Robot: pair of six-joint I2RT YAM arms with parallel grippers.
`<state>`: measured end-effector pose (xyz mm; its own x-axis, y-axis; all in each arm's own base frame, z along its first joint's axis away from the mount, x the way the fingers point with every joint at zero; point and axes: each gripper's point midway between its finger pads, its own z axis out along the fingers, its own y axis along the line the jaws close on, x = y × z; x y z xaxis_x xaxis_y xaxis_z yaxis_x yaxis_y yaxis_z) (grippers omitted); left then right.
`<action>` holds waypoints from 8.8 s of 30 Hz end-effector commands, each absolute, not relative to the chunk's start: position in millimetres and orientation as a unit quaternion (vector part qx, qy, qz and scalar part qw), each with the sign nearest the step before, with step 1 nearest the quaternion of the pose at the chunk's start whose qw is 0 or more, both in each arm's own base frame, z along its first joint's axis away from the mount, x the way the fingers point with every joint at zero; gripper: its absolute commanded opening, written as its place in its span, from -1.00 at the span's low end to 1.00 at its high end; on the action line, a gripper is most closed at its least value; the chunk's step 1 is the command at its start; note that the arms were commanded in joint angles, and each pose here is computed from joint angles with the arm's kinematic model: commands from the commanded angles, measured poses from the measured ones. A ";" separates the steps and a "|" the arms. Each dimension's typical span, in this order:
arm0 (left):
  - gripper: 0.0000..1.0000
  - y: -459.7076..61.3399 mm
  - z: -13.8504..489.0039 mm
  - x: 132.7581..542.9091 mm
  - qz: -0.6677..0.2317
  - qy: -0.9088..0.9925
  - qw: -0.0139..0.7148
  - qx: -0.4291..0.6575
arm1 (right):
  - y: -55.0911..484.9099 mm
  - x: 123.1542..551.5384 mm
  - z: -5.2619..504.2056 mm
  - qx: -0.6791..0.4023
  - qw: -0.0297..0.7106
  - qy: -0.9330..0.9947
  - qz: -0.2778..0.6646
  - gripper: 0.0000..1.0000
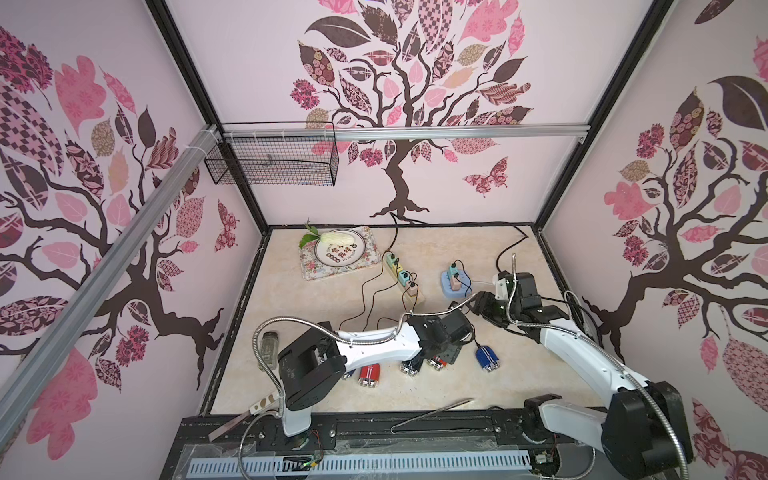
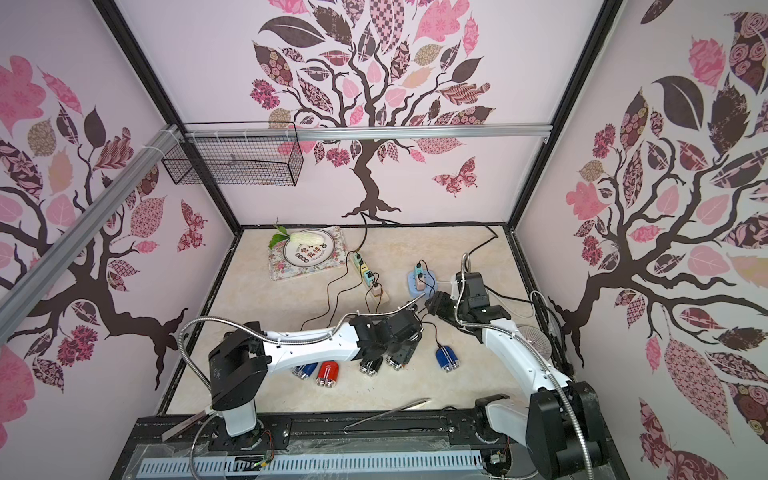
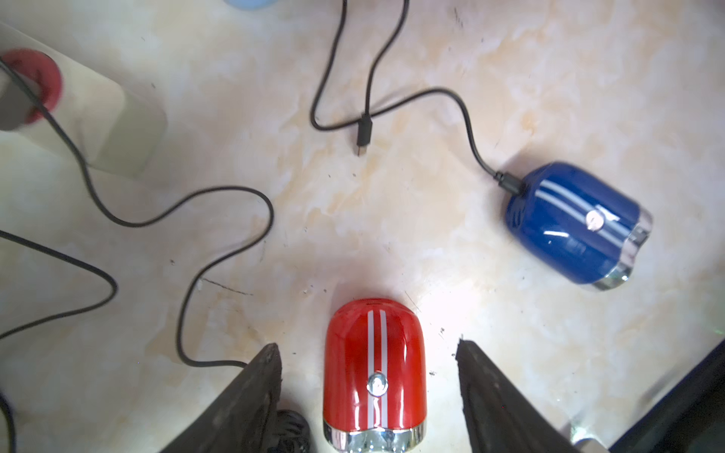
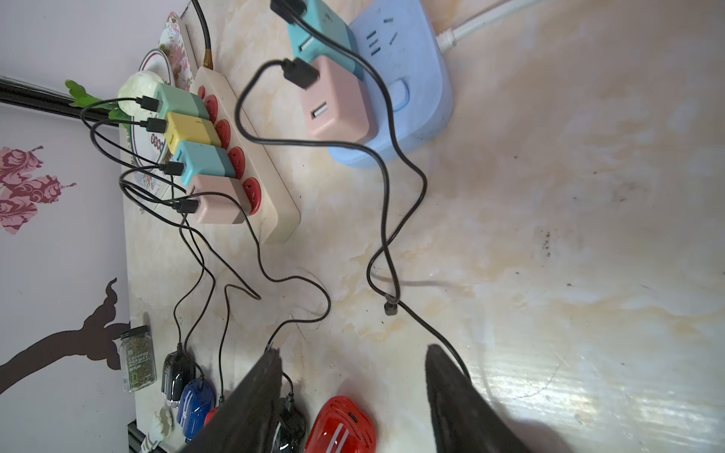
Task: Unplug the electric shaver
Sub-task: Place the electric shaver at the center of the board, then remove the plug from the socket.
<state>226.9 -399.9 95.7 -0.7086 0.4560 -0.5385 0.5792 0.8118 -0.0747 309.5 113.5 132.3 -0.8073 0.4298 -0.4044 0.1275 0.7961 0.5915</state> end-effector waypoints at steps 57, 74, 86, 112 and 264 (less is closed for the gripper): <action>0.12 -399.7 122.1 479.5 -0.251 0.935 0.233 0.091 | 162.6 428.4 136.0 0.036 0.256 0.960 0.105 0.27; 0.08 -416.0 111.3 463.3 -0.212 0.943 0.243 0.082 | 159.4 432.0 113.5 0.029 0.244 0.967 0.075 0.21; 0.04 -406.2 132.7 466.2 -0.189 0.938 0.286 0.049 | 160.3 440.5 103.4 0.026 0.247 0.966 0.067 0.08; 0.03 -398.7 132.0 488.9 -0.250 0.933 0.259 -0.002 | 153.1 451.6 77.4 0.018 0.234 0.972 0.024 -0.24; -0.60 -421.3 -25.4 401.9 -0.238 0.966 0.097 -0.008 | 132.9 412.3 121.5 0.040 0.255 0.965 0.041 -0.64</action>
